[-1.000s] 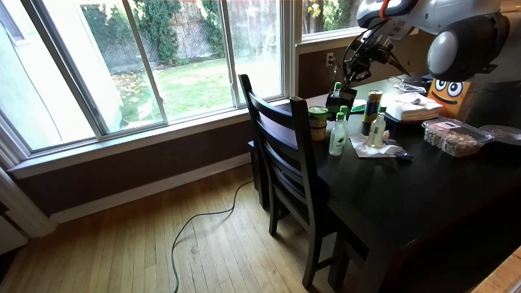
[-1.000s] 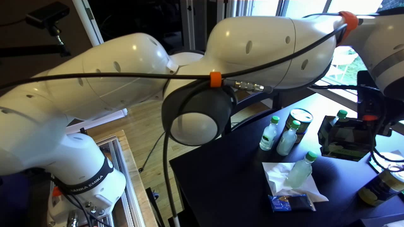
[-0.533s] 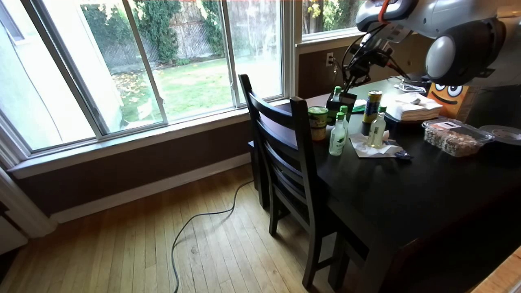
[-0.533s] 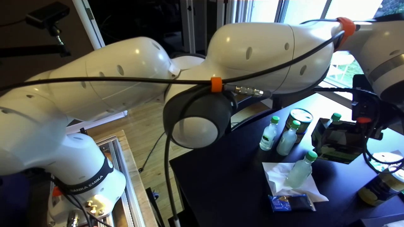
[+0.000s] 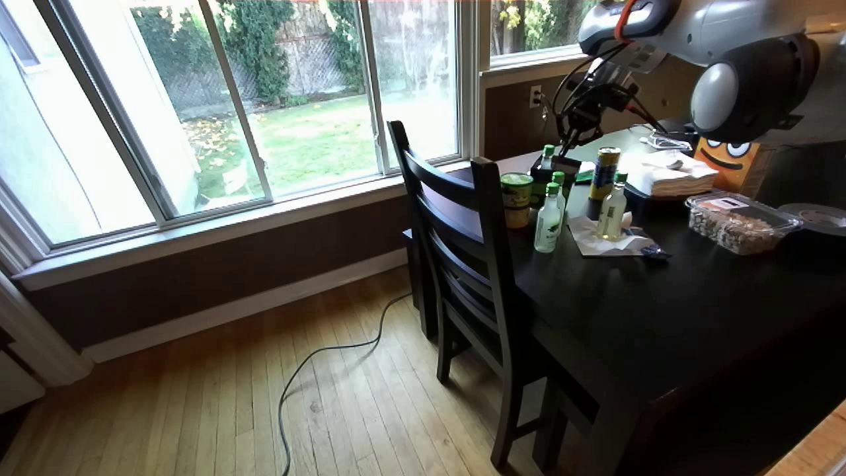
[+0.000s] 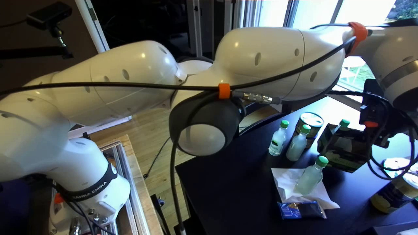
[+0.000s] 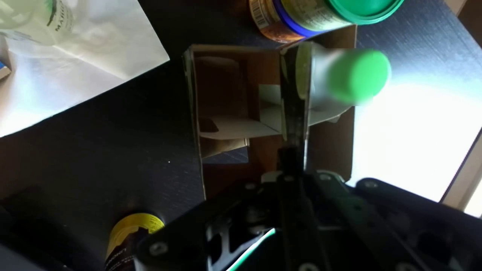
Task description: Move the box backwards.
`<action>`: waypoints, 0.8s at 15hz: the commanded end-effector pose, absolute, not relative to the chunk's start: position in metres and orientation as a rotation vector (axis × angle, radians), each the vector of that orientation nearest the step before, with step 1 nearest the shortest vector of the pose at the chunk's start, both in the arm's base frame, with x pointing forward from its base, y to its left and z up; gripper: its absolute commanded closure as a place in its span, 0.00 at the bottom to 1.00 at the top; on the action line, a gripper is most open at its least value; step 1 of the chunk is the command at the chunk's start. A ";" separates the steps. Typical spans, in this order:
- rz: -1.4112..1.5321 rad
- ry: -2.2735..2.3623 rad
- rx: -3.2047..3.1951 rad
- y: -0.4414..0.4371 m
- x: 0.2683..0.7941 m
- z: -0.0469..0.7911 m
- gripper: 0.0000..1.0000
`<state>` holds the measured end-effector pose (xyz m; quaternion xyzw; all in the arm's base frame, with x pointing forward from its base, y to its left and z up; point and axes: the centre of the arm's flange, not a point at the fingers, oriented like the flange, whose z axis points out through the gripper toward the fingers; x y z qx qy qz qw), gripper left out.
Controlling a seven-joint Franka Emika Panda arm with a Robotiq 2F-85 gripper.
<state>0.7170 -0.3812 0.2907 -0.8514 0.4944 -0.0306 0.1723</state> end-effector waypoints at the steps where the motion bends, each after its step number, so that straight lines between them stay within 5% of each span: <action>1: -0.098 1.465 -2.387 -0.402 0.740 0.297 0.99; 2: -0.098 1.474 -2.383 -0.404 0.740 0.297 0.72; 4: -0.103 1.487 -2.380 -0.406 0.740 0.295 0.65; 12: -0.070 1.436 -2.595 -0.381 0.712 0.296 0.10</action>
